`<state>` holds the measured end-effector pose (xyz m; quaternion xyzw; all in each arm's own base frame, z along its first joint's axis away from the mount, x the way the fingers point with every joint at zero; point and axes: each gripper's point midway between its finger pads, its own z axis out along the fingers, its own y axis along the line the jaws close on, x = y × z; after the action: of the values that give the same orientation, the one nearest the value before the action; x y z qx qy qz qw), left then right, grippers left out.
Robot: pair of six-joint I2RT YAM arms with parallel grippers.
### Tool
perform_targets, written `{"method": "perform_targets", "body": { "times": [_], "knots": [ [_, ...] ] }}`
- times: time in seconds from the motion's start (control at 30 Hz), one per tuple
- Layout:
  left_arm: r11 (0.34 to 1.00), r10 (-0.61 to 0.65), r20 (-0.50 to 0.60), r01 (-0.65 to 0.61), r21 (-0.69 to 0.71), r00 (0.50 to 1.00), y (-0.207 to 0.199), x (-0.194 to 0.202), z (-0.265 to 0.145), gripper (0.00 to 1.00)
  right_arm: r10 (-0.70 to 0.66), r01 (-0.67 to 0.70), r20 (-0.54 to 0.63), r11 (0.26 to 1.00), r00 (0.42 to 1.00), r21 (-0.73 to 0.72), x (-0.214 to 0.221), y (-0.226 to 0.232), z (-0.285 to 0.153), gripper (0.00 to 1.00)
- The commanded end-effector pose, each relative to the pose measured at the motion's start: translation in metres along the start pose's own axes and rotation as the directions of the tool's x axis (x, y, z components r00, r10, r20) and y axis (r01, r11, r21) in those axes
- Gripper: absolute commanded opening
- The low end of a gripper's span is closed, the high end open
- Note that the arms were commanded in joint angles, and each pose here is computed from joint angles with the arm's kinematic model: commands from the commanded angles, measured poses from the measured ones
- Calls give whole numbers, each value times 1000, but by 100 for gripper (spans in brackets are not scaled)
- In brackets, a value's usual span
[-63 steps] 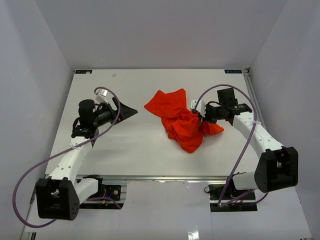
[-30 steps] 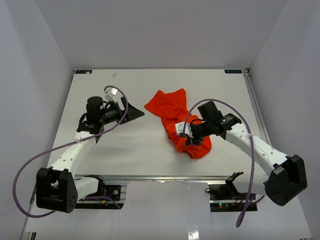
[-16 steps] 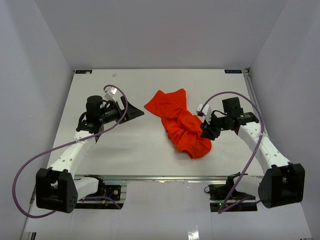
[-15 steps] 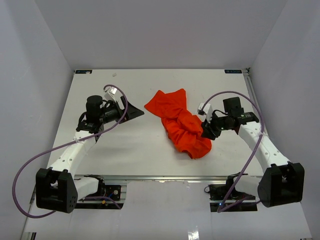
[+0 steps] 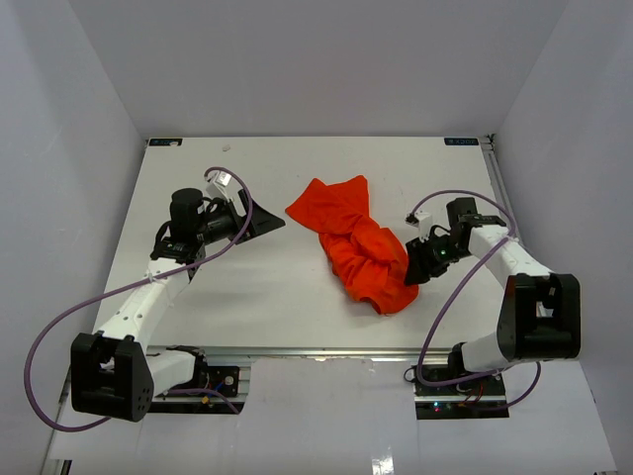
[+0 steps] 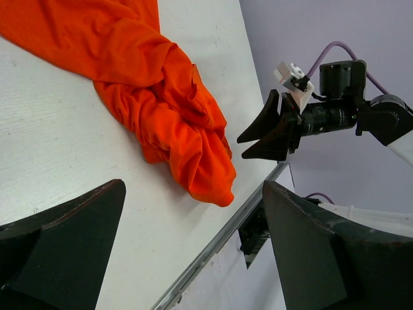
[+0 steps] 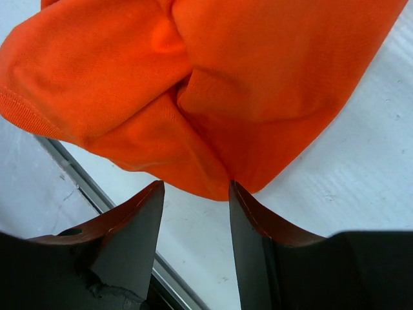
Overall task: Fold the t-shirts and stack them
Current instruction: Flatten the tshirt out
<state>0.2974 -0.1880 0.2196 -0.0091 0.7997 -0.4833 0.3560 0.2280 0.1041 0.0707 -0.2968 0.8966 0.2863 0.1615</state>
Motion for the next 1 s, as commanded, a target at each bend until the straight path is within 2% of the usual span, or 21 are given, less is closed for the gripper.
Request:
{"method": "perform_targets", "body": {
  "times": [0.0,0.1,0.23,0.37,0.7,0.97],
  "knots": [
    [1000,18,17,-19,14,1000,-12,-9,-1,98,83,-83,-20,997,996,-6,6,2,2,52],
    [1000,13,20,-14,11,1000,-11,-12,0,98,152,-150,-50,988,987,47,11,-10,5,52],
    [1000,9,17,-9,9,1000,-10,-13,2,98,165,-160,-79,985,983,69,14,-14,2,52],
    [1000,0,15,0,5,1000,-8,-12,3,98,218,-200,-104,967,970,158,19,-28,1,52],
    [1000,-8,2,8,10,1000,-6,-12,7,98,295,-279,-109,951,949,136,27,-30,18,53],
    [1000,-14,-10,14,8,1000,-4,-13,10,98,325,-312,-71,938,943,153,25,-38,29,48]
  ]
}}
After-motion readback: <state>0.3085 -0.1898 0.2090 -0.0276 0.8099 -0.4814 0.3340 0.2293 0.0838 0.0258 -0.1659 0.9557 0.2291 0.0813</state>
